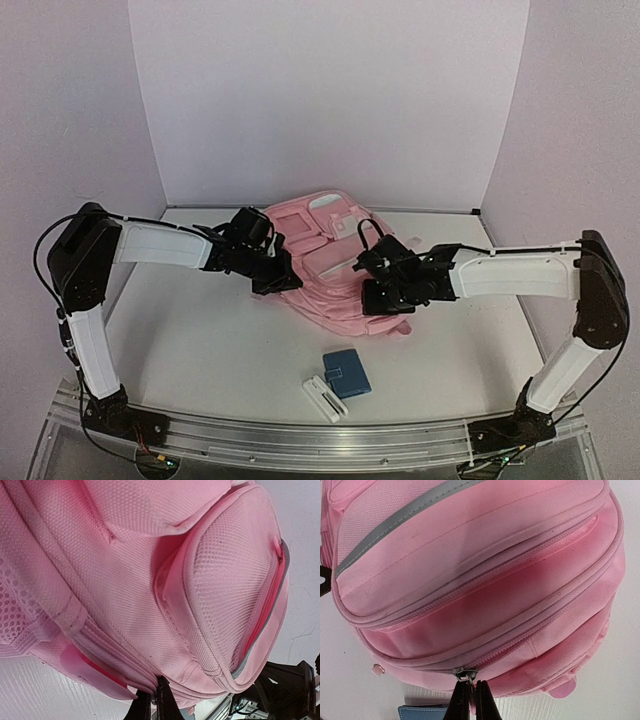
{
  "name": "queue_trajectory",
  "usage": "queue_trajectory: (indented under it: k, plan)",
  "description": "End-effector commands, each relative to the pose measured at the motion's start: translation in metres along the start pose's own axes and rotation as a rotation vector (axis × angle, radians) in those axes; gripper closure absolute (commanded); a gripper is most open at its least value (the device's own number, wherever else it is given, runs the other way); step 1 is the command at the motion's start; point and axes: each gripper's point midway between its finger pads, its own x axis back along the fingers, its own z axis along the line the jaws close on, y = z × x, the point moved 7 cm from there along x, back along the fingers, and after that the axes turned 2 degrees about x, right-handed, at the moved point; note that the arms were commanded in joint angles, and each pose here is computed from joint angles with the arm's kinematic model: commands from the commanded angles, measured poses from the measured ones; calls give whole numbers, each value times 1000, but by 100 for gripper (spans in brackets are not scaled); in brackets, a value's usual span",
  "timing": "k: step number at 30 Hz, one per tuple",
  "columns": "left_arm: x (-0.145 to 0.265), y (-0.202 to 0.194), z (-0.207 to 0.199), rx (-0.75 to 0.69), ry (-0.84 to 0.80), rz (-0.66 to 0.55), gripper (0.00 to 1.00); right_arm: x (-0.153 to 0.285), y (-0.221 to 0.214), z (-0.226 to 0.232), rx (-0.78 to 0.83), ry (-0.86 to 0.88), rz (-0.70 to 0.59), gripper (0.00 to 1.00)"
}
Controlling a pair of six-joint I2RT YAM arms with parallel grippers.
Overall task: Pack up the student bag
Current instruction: Zip the student bag at the center of the board.
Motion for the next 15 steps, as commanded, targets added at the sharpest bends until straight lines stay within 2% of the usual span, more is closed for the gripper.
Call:
queue_trajectory:
  k: [1,8,15]
  plan:
    - [28,17,20,-13,81,-80,100,3,3,-49,8,-176,22,100]
    - [72,50,55,-43,72,-145,100,-1,33,-78,40,-176,30,100]
    - [87,104,57,-202,82,-167,99,-1,58,-40,172,101,44,100]
